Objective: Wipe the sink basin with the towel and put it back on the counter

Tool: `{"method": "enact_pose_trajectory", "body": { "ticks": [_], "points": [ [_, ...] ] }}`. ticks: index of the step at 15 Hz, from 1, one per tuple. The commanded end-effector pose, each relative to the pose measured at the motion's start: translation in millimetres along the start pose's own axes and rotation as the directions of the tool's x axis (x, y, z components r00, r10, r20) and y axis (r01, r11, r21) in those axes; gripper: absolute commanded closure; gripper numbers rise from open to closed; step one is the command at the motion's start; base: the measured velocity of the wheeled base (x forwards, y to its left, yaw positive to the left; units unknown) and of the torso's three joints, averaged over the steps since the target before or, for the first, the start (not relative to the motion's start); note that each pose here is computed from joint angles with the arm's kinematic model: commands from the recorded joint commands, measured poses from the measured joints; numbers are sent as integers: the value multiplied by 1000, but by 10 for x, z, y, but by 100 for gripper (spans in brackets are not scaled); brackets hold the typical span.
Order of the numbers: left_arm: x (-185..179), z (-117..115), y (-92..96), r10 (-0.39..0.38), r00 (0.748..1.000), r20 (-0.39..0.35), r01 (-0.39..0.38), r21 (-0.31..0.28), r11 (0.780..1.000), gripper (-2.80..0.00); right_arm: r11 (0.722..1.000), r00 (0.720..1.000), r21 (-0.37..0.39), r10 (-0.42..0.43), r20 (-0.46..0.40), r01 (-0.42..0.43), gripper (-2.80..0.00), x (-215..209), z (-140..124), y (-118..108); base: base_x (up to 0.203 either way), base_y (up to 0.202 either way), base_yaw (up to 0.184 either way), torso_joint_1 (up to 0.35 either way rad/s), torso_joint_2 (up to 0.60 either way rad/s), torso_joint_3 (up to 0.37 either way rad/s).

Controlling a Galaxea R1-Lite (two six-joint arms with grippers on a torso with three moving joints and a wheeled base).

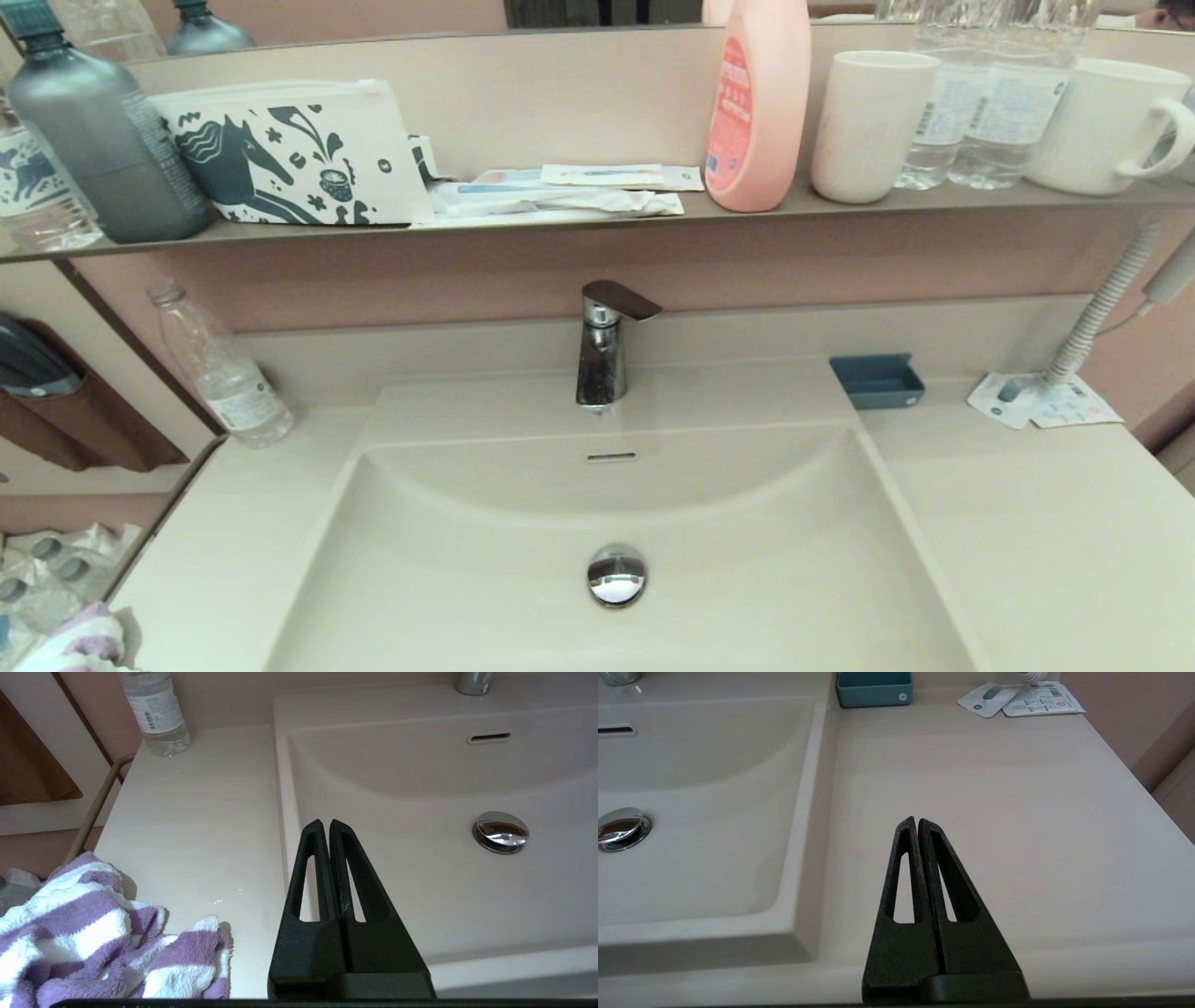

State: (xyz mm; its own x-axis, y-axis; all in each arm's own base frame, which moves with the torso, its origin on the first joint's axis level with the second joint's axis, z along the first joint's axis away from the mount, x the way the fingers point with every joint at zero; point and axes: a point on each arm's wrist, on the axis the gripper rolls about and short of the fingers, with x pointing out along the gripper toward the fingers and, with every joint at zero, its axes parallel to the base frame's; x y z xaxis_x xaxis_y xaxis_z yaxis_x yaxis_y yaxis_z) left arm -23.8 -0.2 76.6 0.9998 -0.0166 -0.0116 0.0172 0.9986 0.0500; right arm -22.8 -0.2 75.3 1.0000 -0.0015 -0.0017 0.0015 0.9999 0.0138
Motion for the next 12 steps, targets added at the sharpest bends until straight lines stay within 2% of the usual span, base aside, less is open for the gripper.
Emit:
{"method": "enact_pose_trajectory", "body": {
  "ticks": [1,7,12],
  "points": [
    [3,-10,-1,0,1000,-3,0,0,1000,0,1000,1000,0,0,0,0,0,0,0,0,0,0,0,0,0,0],
    [3,-6,2,9,1000,0,-9,-50,999,0,1000,1000,0,0,0,0,0,0,0,0,0,0,0,0,0,0],
    [3,-7,2,12,1000,-1,-12,-52,999,0,1000,1000,0,0,0,0,0,0,0,0,0,0,0,0,0,0]
  ]
}}
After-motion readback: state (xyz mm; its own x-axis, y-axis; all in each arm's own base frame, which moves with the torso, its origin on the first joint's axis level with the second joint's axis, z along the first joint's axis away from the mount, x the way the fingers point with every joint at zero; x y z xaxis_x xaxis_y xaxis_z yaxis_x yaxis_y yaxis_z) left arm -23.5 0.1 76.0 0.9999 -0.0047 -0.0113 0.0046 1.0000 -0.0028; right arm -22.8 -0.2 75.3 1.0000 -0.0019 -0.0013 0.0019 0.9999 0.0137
